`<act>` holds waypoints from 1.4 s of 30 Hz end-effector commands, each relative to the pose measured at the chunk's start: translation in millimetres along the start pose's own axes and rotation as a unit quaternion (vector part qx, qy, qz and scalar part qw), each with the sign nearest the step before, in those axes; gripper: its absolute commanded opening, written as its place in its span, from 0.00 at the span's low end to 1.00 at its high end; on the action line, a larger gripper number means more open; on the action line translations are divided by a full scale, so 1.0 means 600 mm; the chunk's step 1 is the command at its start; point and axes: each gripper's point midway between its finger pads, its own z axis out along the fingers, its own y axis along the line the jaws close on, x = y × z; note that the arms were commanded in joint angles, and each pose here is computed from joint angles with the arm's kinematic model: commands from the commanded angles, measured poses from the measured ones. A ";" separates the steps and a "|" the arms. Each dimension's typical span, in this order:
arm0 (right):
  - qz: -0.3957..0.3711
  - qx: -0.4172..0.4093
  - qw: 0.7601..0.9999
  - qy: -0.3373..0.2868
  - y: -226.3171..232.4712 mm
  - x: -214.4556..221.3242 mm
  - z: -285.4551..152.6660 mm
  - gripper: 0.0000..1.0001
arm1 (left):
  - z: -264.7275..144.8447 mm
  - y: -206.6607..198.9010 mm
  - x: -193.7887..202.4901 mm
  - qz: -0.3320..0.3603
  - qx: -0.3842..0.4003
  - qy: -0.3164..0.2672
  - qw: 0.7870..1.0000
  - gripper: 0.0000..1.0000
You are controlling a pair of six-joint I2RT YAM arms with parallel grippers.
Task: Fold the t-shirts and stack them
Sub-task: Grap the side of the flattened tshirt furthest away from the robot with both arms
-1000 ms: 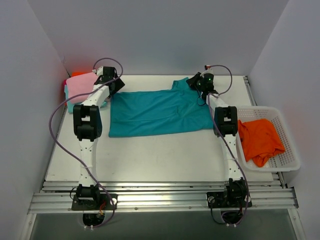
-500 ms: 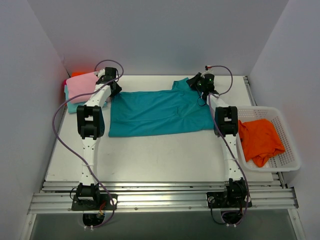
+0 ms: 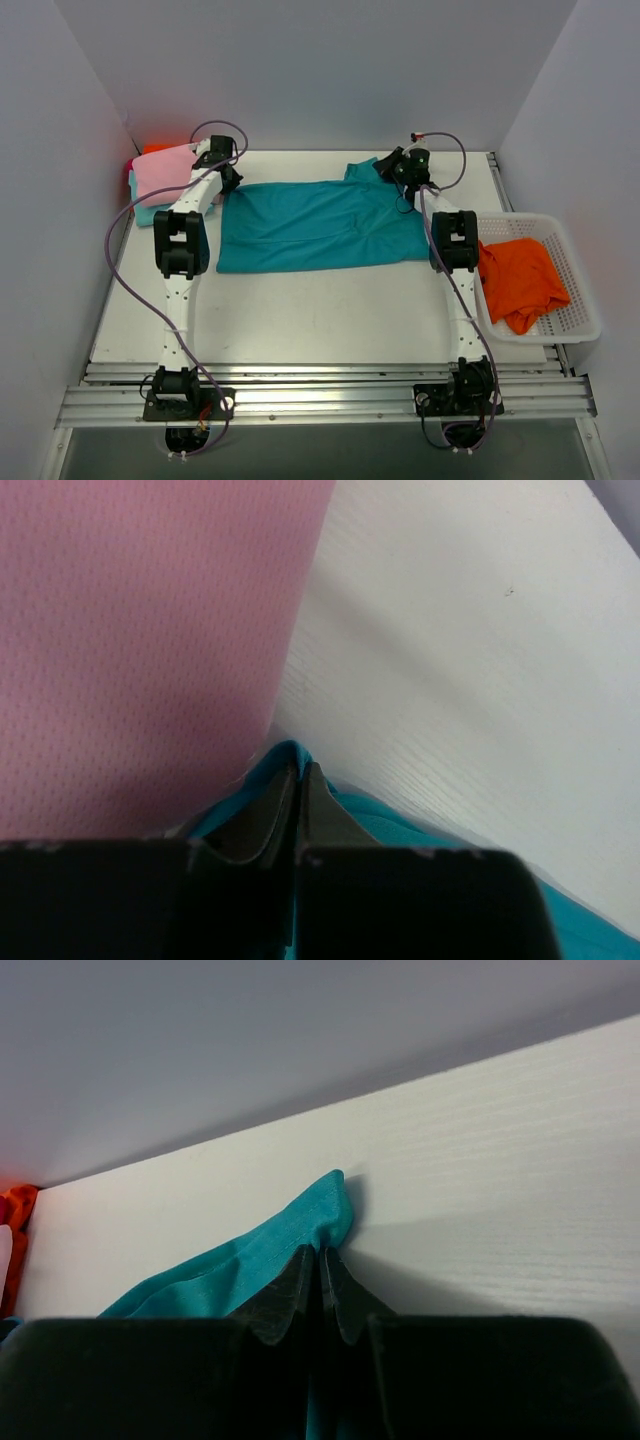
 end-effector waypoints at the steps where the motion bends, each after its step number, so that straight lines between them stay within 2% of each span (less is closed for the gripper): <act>1: -0.008 -0.014 1.000 -0.004 0.053 -0.051 -0.030 0.00 | -0.034 -0.002 -0.029 0.008 0.007 -0.014 1.000 0.02; 9: -0.030 -0.019 0.999 -0.029 0.116 -0.126 -0.068 0.00 | -0.090 -0.020 -0.058 0.013 0.048 -0.033 0.998 0.02; 20: -0.052 -0.016 0.998 -0.042 0.169 -0.169 -0.118 0.00 | -0.168 -0.036 -0.082 0.025 0.106 -0.057 0.992 0.02; 30: -0.064 -0.007 0.997 -0.033 0.198 -0.152 -0.179 0.00 | -0.229 -0.010 -0.090 0.027 0.114 -0.071 0.991 0.02; 35: -0.071 -0.008 0.997 -0.037 0.216 -0.150 -0.222 0.00 | -0.235 0.022 -0.074 0.024 0.107 -0.068 0.992 0.02; 42: -0.075 0.005 0.997 -0.017 0.212 -0.105 -0.265 0.00 | -0.244 0.048 -0.053 0.025 0.110 -0.064 0.992 0.02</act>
